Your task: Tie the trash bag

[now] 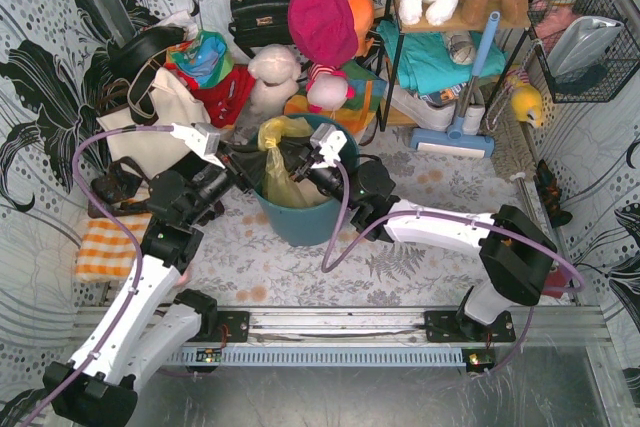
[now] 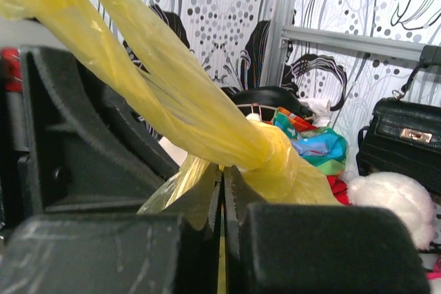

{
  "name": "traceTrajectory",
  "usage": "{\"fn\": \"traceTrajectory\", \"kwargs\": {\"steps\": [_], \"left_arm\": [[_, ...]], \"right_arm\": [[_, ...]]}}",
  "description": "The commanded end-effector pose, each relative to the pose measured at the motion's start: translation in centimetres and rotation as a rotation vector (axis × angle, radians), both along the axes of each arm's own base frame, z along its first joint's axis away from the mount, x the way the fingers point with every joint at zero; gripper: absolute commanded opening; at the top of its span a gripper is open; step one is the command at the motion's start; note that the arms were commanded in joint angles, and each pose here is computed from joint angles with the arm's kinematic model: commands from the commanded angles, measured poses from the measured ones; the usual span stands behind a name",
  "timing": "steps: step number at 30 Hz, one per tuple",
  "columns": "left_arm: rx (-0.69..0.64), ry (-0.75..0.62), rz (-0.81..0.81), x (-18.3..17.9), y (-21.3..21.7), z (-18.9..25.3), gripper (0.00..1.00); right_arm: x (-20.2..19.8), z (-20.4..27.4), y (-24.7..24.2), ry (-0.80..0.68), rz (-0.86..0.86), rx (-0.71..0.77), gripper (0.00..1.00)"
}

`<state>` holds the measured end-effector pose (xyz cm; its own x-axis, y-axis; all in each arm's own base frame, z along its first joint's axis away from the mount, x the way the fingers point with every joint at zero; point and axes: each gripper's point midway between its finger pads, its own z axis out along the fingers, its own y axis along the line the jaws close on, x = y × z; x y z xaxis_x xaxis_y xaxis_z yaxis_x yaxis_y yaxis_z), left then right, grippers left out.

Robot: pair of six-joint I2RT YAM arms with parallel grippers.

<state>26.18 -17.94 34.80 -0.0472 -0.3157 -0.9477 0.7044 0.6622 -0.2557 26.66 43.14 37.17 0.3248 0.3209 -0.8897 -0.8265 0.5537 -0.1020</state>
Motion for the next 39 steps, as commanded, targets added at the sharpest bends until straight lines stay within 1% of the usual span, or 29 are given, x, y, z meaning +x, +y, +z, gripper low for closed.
{"fn": "traceTrajectory", "kwargs": {"steps": [1,3,8,14,18,20,24,28,37,39], "left_arm": [[0.0,-0.184,-0.092,-1.8,-0.8,3.5,0.09],[0.007,-0.193,-0.098,-2.0,-0.8,3.8,0.04],[0.017,-0.22,-0.154,-3.2,-1.3,4.1,0.03],[0.021,-0.23,-0.198,-4.1,-1.7,4.1,0.02],[0.015,-0.24,-0.228,-4.7,-1.9,4.1,0.02],[0.012,-0.233,-0.246,-4.8,-2.1,3.9,0.02],[-0.006,-0.204,-0.297,-5.1,-2.7,3.1,0.02],[-0.01,-0.164,-0.31,-5.2,-2.8,2.0,0.03],[-0.007,-0.043,-0.209,-3.6,-2.0,0.1,0.11],[-0.019,-0.011,-0.169,-3.1,-1.6,-0.4,0.17]], "right_arm": [[-0.7,1.8,0.4,-0.04,0.035,-0.071,0.0],[-0.6,1.3,1.0,-0.026,0.059,-0.129,0.0],[-0.1,0.4,2.0,0.01,0.1,-0.206,0.0],[0.9,0.2,3.1,0.031,0.145,-0.233,0.0],[1.5,0.5,3.3,0.043,0.173,-0.212,0.0],[1.9,-0.5,3.9,0.061,0.192,-0.206,0.0],[1.7,0.0,3.9,0.051,0.217,-0.136,0.0],[1.0,1.4,3.5,0.023,0.243,-0.025,0.0],[-0.4,3.7,2.2,-0.004,0.299,0.141,0.0],[-0.8,3.9,2.0,-0.007,0.311,0.158,0.0]]}}
